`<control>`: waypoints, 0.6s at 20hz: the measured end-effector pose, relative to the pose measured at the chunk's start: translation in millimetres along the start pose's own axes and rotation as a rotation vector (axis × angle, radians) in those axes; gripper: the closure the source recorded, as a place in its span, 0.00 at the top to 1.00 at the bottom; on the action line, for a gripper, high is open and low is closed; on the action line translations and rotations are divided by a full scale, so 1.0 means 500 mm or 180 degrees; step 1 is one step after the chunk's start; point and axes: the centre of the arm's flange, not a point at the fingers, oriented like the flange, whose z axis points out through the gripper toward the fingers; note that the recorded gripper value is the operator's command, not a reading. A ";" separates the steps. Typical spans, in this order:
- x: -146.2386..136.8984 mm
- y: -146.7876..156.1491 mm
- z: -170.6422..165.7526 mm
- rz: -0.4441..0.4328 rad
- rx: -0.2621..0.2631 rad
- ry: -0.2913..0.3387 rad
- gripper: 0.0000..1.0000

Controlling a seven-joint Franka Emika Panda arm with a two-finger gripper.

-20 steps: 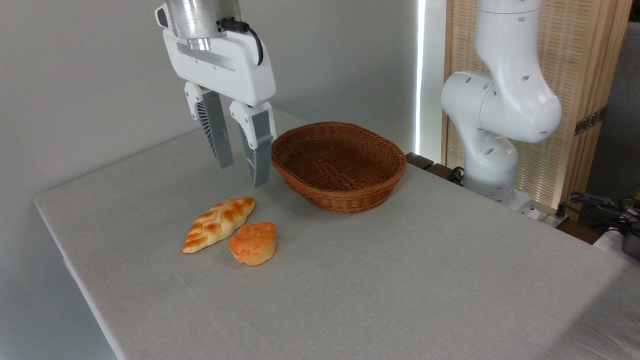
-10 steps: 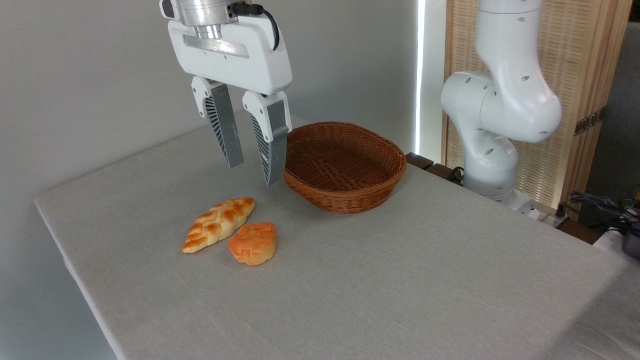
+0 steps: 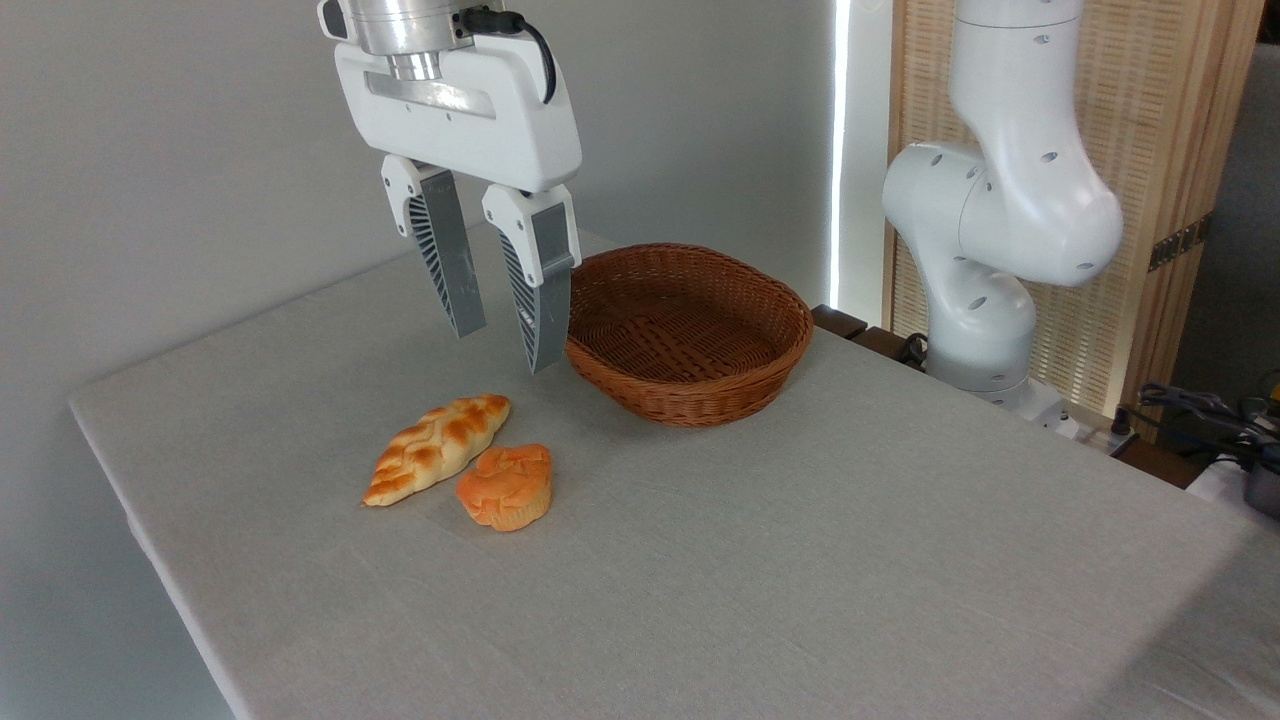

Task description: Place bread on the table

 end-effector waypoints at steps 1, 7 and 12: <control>-0.001 -0.001 0.000 -0.0005 0.0000 0.0000 1.00; -0.002 -0.002 0.000 -0.0007 -0.0001 0.0000 1.00; -0.002 -0.003 0.000 -0.0010 -0.0001 0.0000 1.00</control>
